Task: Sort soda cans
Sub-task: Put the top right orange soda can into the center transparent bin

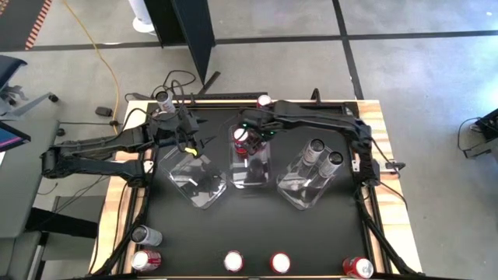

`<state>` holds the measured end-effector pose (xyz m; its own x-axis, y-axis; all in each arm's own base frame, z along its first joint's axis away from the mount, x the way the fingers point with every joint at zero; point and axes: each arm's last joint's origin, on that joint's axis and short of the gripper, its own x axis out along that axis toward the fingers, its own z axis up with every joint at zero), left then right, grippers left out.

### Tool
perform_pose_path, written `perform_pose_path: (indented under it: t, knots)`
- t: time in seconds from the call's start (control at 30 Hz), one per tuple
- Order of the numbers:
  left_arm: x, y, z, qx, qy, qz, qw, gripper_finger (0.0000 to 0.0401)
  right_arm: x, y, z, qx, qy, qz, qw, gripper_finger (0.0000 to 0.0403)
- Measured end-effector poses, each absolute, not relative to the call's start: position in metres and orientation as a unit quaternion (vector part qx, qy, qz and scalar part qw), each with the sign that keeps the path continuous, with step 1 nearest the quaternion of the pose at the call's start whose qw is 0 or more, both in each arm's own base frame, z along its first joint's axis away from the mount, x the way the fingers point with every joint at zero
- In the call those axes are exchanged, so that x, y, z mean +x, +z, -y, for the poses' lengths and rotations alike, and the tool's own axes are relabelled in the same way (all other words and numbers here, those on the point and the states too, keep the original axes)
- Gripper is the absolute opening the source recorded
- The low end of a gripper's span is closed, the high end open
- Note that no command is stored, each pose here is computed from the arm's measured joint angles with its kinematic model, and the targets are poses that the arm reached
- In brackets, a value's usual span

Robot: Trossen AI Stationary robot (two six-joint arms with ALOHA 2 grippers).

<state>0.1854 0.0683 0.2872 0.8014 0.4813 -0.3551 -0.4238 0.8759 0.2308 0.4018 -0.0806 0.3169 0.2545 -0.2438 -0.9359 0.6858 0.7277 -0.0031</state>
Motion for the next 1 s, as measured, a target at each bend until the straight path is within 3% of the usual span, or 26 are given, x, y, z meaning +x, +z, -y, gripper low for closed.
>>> perform_pose_path:
  t: [1.0]
  knots:
    - [0.185,0.287,-0.068,0.074,0.238,-0.206,0.946,0.032,0.431,0.251,0.115,0.227,-0.33,-0.559,0.726,0.0306]
